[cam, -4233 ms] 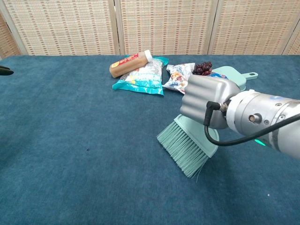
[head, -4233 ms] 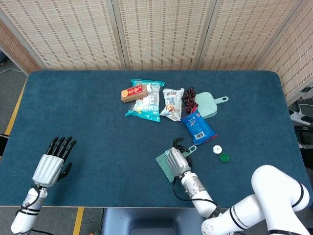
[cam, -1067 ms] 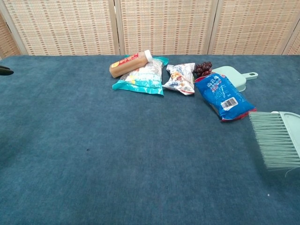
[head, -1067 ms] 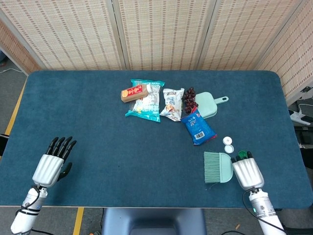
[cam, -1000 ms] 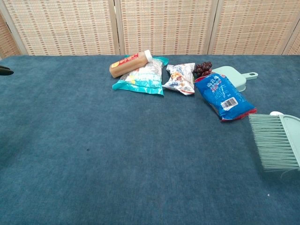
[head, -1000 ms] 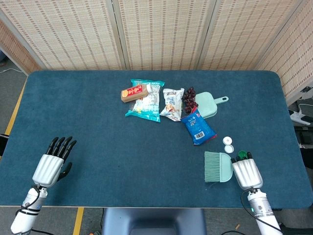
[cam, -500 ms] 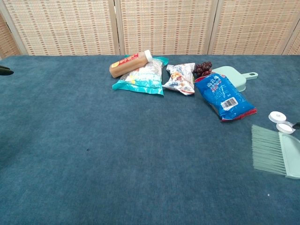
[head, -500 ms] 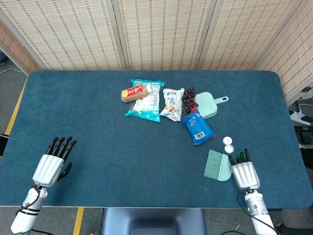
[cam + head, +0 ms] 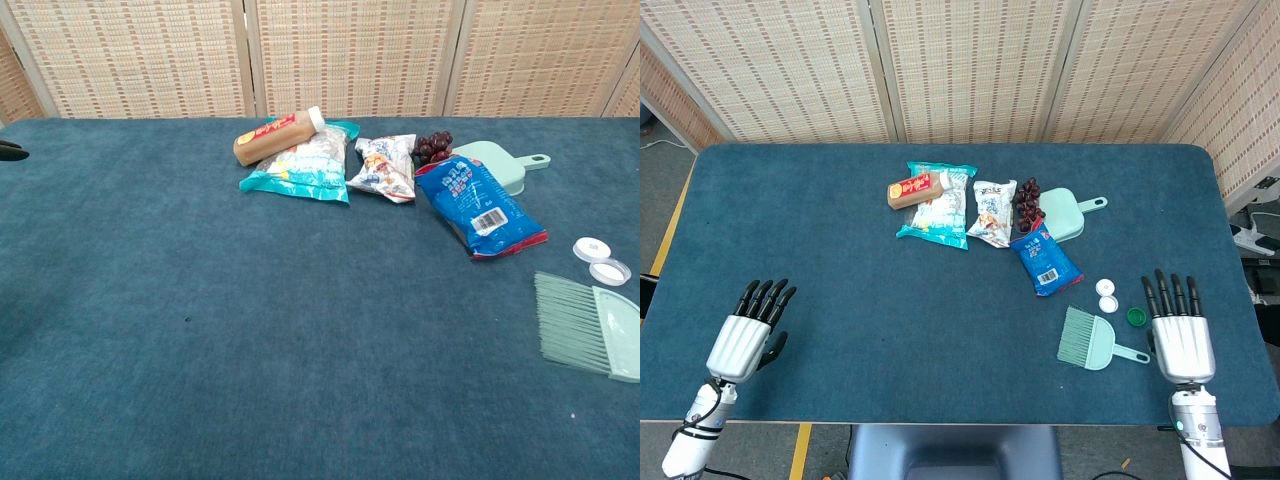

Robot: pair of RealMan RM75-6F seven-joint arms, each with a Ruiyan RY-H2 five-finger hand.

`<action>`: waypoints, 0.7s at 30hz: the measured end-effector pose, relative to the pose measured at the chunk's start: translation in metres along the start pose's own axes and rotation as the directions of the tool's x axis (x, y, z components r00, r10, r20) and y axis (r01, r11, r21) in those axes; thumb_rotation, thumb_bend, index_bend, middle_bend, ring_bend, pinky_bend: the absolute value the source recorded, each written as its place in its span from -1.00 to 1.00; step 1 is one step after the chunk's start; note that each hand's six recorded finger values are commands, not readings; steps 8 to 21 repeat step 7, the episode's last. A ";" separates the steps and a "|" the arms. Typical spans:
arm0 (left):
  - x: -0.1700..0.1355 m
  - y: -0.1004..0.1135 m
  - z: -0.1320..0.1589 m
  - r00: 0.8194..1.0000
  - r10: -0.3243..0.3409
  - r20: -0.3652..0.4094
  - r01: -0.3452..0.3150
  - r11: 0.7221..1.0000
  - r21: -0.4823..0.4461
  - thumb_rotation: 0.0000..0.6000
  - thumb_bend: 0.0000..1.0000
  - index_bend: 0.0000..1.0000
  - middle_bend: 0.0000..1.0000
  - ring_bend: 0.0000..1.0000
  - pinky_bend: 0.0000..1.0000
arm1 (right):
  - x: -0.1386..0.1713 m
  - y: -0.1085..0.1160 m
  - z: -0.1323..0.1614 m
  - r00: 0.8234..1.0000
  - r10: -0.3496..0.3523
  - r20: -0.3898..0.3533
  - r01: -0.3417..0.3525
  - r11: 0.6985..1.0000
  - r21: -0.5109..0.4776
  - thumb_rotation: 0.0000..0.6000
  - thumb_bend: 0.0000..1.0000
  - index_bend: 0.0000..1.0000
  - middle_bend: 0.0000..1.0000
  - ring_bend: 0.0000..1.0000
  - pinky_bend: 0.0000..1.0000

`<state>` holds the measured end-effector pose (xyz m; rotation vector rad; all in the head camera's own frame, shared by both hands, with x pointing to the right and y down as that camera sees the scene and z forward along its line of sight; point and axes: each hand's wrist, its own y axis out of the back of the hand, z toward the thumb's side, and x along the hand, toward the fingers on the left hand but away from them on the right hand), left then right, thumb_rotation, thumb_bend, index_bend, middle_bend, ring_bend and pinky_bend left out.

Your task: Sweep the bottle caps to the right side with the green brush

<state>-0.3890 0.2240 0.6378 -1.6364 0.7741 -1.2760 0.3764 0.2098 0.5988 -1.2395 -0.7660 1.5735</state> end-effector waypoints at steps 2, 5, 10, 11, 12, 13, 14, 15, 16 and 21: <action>0.000 0.000 0.000 1.000 0.000 0.000 0.000 1.000 0.000 1.00 -0.12 -1.00 -1.00 -1.00 -0.97 | -0.001 0.001 -0.012 1.000 -0.008 0.026 0.010 0.996 -0.087 1.00 -0.58 -1.00 -1.00 -1.00 -1.00; 0.000 0.000 0.000 1.000 0.000 0.000 0.000 1.000 0.000 1.00 -0.13 -1.00 -1.00 -1.00 -0.97 | -0.006 -0.001 -0.025 0.999 -0.006 0.045 0.015 0.983 -0.184 1.00 -0.58 -1.00 -1.00 -1.00 -1.00; 0.000 0.000 0.000 1.000 0.000 0.000 0.000 1.000 0.000 1.00 -0.13 -1.00 -1.00 -1.00 -0.97 | -0.007 -0.003 -0.031 0.999 -0.005 0.051 0.015 0.978 -0.207 1.00 -0.59 -1.00 -1.00 -1.00 -1.00; 0.000 0.000 0.000 1.000 0.000 0.000 0.000 1.000 0.000 1.00 -0.13 -1.00 -1.00 -1.00 -0.97 | -0.007 -0.003 -0.031 0.999 -0.005 0.051 0.015 0.978 -0.207 1.00 -0.59 -1.00 -1.00 -1.00 -1.00; 0.000 0.000 0.000 1.000 0.000 0.000 0.000 1.000 0.000 1.00 -0.13 -1.00 -1.00 -1.00 -0.97 | -0.007 -0.003 -0.031 0.999 -0.005 0.051 0.015 0.978 -0.207 1.00 -0.59 -1.00 -1.00 -1.00 -1.00; 0.000 0.000 0.000 1.000 0.000 0.000 0.000 1.000 0.000 1.00 -0.13 -1.00 -1.00 -1.00 -0.97 | -0.007 -0.003 -0.031 0.999 -0.005 0.051 0.015 0.978 -0.207 1.00 -0.59 -1.00 -1.00 -1.00 -1.00; 0.000 0.000 0.000 1.000 0.000 0.000 0.000 1.000 0.000 1.00 -0.13 -1.00 -1.00 -1.00 -0.97 | -0.007 -0.003 -0.031 0.999 -0.005 0.051 0.015 0.978 -0.207 1.00 -0.59 -1.00 -1.00 -1.00 -1.00; 0.000 0.000 0.000 1.000 0.000 0.000 0.000 1.000 0.000 1.00 -0.13 -1.00 -1.00 -1.00 -0.97 | -0.007 -0.003 -0.031 0.999 -0.005 0.051 0.015 0.978 -0.207 1.00 -0.59 -1.00 -1.00 -1.00 -1.00; 0.000 0.000 0.000 1.000 0.000 0.000 0.000 1.000 0.000 1.00 -0.13 -1.00 -1.00 -1.00 -0.97 | -0.007 -0.003 -0.031 0.999 -0.005 0.051 0.015 0.978 -0.207 1.00 -0.59 -1.00 -1.00 -1.00 -1.00; 0.000 0.000 0.000 1.000 0.000 0.000 0.000 1.000 0.000 1.00 -0.13 -1.00 -1.00 -1.00 -0.97 | -0.007 -0.003 -0.031 0.999 -0.005 0.051 0.015 0.978 -0.207 1.00 -0.59 -1.00 -1.00 -1.00 -1.00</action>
